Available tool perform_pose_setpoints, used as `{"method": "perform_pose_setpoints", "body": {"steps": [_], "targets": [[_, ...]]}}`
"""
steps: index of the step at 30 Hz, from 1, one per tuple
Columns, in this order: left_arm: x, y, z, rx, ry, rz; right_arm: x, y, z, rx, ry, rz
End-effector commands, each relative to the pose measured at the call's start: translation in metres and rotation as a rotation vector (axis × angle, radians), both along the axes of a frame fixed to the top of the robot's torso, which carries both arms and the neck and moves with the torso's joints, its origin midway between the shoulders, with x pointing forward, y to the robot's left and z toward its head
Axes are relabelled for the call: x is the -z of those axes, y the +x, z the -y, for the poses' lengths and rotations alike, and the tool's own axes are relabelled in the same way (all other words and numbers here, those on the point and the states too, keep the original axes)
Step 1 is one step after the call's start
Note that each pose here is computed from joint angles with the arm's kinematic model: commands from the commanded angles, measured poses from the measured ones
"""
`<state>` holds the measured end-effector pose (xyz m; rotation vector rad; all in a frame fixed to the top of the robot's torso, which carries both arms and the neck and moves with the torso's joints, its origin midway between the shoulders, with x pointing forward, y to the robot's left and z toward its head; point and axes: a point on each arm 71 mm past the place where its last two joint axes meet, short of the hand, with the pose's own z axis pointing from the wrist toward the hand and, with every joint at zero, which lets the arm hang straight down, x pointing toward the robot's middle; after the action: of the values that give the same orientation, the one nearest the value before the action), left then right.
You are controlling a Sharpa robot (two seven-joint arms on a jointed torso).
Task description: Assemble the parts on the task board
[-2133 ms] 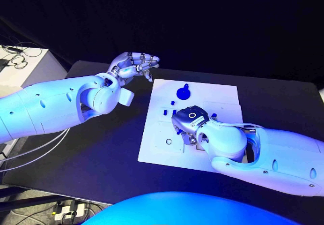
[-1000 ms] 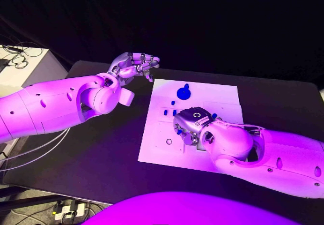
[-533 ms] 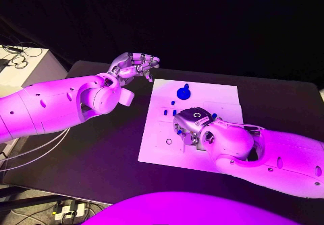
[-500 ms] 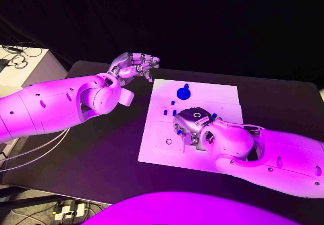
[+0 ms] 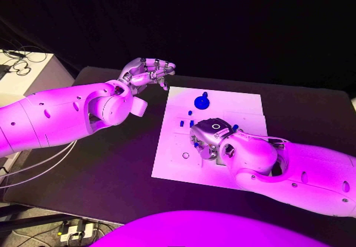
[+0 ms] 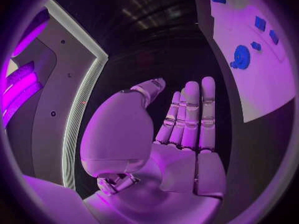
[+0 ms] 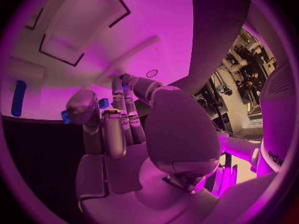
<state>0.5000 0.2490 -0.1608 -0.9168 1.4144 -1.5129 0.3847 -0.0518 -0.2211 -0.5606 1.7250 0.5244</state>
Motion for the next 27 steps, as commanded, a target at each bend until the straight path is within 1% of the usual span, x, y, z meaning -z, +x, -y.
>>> {"method": "perform_pose_setpoints", "body": {"steps": [1, 12, 27], "targets": [[-0.0009, -0.0003, 0.0015, 0.012, -0.009, 0.000, 0.0011, -0.0030, -0.0029, -0.028, 0.010, -0.007], [-0.0007, -0.0002, 0.0013, 0.013, -0.009, -0.002, 0.0009, -0.0031, -0.0022, -0.027, 0.020, -0.006], [-0.0005, 0.0001, 0.0007, 0.010, -0.007, -0.003, -0.0016, -0.0010, 0.0032, -0.002, 0.056, 0.018]]}}
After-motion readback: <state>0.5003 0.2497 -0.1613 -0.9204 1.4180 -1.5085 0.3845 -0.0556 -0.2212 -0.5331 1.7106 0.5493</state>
